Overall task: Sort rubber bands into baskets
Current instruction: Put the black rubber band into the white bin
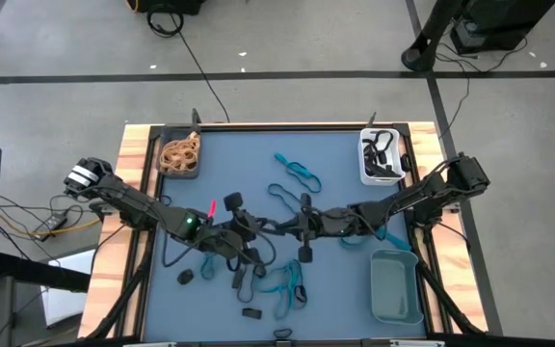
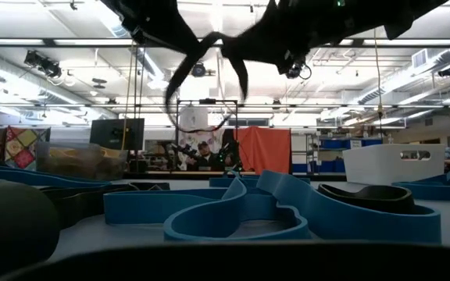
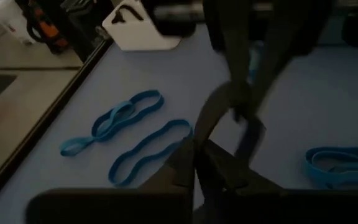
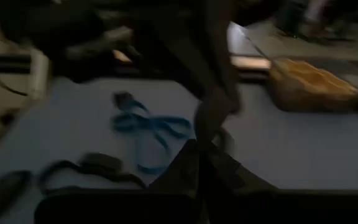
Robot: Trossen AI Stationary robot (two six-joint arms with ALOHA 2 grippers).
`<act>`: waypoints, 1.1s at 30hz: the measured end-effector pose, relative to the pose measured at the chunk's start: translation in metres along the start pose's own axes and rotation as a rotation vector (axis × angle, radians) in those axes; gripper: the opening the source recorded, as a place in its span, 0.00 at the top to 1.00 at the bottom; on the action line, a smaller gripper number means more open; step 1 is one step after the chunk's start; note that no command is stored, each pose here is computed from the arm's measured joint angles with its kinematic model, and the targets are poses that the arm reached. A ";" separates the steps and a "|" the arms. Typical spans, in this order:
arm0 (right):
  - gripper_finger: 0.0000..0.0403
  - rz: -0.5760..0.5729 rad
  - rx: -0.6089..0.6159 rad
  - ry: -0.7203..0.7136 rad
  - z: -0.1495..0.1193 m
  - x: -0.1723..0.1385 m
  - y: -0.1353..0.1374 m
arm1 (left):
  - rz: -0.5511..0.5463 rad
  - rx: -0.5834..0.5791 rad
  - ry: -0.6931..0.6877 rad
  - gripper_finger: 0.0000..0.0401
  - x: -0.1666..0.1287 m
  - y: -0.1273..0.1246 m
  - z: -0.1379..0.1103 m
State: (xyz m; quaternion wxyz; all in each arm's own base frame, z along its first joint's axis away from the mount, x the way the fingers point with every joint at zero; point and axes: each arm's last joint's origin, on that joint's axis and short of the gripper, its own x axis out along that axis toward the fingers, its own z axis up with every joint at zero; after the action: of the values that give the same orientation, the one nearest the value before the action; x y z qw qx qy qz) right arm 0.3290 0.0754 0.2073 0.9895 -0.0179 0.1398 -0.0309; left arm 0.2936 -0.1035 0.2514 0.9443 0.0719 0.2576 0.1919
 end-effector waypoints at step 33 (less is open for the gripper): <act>0.97 -1.071 0.012 0.699 0.003 -0.160 -0.160 | 0.092 -0.251 0.166 0.61 0.015 0.012 -0.068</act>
State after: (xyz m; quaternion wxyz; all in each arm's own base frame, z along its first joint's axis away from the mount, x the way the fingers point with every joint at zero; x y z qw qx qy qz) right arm 0.1679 -0.0737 0.2617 0.7329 -0.0686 0.4260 -0.5260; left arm 0.2665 -0.0835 0.1886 0.9115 -0.0510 0.3051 0.2711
